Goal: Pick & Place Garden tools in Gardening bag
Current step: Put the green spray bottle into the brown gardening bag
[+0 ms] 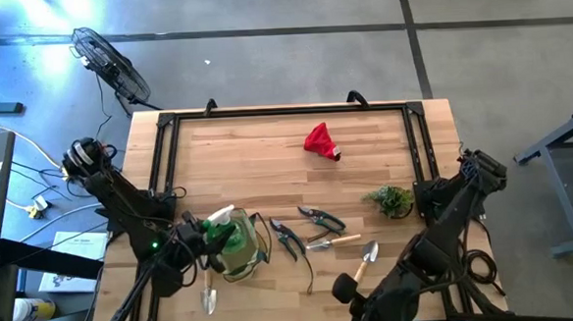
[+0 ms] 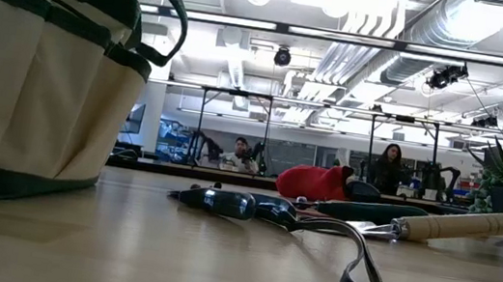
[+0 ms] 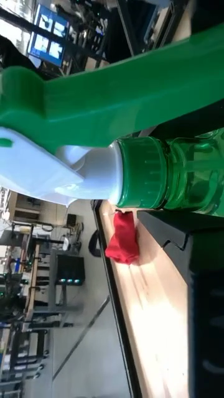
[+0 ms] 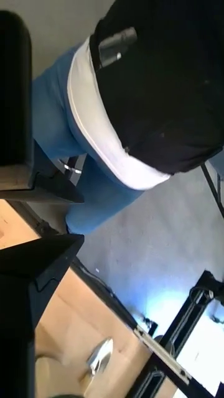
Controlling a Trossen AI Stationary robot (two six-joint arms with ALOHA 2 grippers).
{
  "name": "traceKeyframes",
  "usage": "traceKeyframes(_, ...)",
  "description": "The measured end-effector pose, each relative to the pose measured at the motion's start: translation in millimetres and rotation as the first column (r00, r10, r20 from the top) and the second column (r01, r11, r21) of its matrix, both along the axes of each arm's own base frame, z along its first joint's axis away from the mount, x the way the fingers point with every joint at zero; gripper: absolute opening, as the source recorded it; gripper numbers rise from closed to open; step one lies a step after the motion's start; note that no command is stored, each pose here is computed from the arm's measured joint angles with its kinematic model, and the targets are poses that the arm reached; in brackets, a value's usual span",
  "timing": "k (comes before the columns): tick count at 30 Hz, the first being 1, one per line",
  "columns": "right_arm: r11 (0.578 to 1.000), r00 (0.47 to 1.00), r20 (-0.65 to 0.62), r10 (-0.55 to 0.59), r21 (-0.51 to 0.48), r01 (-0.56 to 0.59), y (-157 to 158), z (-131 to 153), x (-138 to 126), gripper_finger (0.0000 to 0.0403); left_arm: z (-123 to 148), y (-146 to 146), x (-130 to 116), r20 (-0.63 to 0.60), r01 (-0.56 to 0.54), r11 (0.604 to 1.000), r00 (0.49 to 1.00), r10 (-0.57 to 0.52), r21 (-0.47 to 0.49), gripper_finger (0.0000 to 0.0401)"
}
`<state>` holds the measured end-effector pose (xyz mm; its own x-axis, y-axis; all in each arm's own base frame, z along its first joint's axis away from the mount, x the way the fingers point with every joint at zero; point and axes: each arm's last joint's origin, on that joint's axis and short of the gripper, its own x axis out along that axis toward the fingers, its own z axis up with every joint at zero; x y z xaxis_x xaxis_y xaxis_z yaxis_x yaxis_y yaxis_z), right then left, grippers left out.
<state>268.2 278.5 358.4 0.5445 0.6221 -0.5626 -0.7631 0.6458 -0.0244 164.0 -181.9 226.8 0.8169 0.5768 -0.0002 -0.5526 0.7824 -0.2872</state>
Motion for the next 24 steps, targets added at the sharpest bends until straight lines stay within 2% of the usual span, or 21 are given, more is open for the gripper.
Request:
traceKeyframes(10,1.000,1.000,-0.012,0.010,0.006,-0.010,-1,0,1,0.0080,-16,1,-1,-0.032,-0.003,0.999,0.999,0.004,0.048,0.0149)
traceKeyframes(19,1.000,1.000,-0.022,0.012,-0.008,-0.012,-2,-1,0,0.0080,-38,9,21,-0.072,-0.083,0.991,0.993,0.090,0.102,0.0149)
traceKeyframes(24,1.000,1.000,-0.027,0.012,-0.013,-0.012,-2,-2,0,0.0080,-41,9,22,-0.077,-0.086,0.990,0.993,0.094,0.108,0.0149)
